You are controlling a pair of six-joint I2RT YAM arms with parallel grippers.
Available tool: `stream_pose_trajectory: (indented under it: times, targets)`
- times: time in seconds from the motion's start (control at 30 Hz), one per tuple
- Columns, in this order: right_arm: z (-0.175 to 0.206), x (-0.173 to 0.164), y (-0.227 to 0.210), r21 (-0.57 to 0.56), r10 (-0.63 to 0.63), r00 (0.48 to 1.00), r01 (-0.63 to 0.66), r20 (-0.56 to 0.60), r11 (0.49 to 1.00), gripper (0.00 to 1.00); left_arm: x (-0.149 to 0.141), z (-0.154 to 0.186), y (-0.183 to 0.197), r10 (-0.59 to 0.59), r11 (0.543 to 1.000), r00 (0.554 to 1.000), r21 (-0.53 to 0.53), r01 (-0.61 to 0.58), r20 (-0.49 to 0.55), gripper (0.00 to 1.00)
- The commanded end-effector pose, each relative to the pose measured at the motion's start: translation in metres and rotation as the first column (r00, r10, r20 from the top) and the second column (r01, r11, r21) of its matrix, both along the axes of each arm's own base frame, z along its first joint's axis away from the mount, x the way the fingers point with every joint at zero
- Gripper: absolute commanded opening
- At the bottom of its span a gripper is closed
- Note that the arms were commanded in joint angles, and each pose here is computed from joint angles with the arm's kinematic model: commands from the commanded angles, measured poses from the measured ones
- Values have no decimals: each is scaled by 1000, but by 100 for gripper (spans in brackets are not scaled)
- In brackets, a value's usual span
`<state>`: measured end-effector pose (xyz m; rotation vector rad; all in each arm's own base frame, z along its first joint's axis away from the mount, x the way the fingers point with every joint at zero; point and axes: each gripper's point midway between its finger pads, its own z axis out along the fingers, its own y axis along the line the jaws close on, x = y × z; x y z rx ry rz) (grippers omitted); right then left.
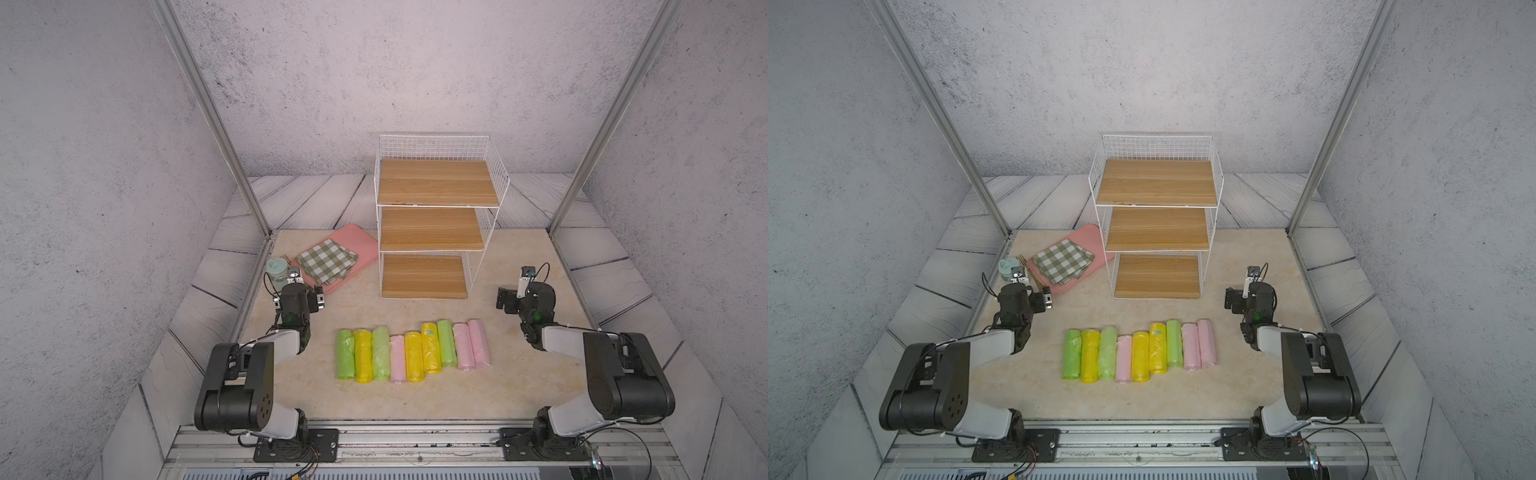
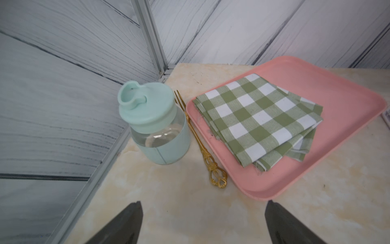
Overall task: Sort the rolls of trash bags by color and place them on the shelf
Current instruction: Pick up the roll of trash bags from the center of the board.
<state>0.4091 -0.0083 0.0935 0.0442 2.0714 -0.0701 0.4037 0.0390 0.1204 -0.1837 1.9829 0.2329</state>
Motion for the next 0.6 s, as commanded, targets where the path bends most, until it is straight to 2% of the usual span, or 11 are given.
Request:
stream_pose_trajectory:
  times: [0.0,0.07,0.33,0.57]
  targets:
    - [13,-4,-4,18,-30,999,31,-37,999,100,-2,16,5,29,1000,999,5,-29,-18,97]
    - [13,-5,-3,37,-37,997,39,-62,999,100,-1,28,2,16,1000,1000,-7,-16,0,97]
    - [39,-10,5,124,-51,994,63,-97,990,98,6,72,-30,-163,984,986,-72,164,22,97]
    - [69,-24,17,232,-25,990,57,-137,971,96,-7,98,-52,-266,953,963,-136,269,42,97]
